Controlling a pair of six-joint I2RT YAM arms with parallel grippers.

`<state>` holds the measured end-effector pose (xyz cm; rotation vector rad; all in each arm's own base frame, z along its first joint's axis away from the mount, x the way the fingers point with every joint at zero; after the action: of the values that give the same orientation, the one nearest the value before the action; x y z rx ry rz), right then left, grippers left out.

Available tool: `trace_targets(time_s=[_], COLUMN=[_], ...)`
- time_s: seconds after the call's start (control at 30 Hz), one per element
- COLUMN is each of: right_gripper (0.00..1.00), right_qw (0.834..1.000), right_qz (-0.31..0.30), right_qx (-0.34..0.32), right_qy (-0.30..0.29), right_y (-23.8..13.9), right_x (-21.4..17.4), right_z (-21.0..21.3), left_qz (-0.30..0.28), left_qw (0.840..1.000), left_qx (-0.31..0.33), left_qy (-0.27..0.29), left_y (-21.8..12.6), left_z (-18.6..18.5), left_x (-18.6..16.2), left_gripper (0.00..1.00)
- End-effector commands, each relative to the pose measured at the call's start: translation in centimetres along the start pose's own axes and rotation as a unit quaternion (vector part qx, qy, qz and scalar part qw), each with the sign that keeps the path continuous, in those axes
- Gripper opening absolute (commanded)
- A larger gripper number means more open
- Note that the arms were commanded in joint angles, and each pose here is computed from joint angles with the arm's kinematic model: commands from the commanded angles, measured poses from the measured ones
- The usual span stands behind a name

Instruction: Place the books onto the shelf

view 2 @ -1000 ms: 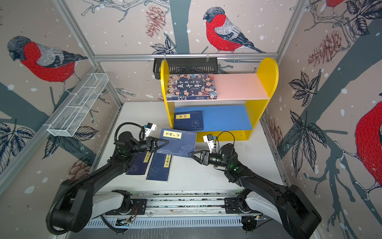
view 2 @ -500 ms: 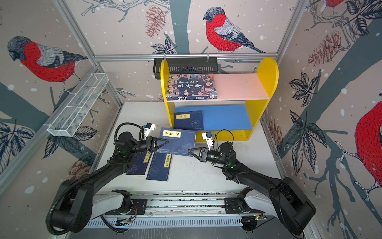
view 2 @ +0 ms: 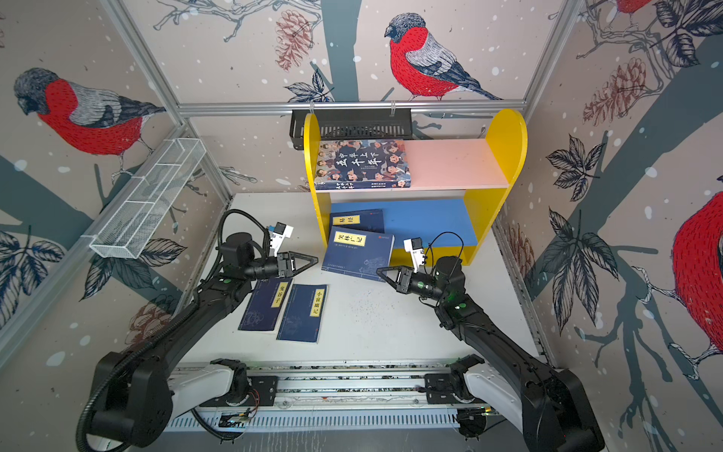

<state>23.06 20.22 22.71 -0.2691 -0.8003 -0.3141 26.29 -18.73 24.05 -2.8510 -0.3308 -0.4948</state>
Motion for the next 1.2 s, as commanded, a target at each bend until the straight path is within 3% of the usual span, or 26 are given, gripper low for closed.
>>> trace_targets(time_s=[0.0,0.47,1.17], right_gripper=[0.03,0.05,0.07], right_qw=[1.000,0.999,0.993], right_qz=[0.012,0.046,0.110], right_qx=[0.004,0.000,0.046], right_qy=[-0.018,-0.029,-0.006], right_y=[-1.0,-1.1,3.3], right_x=[0.5,5.5,7.4], right_z=[-0.3,-4.6,-9.3], left_qz=[0.011,0.015,0.013], left_qw=[1.000,1.000,1.000], left_qx=[0.025,0.014,0.011], left_qy=[0.013,0.010,0.014], left_y=[-0.2,-0.1,-0.1], left_z=[1.1,1.2,1.5], left_x=[-0.9,-1.3,-1.5], left_gripper=[0.67,0.69,0.70])
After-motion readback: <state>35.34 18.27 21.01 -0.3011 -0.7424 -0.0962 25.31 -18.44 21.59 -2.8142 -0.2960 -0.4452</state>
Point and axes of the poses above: each gripper's point midway between its finger pads, its own y axis out along the fingers, its own z axis along the line the jaws close on, x = y × z, the point moved 2 cm from there along -y, back along the fingers, and after that the axes turned 14 degrees about -y, right-handed, at the moved point
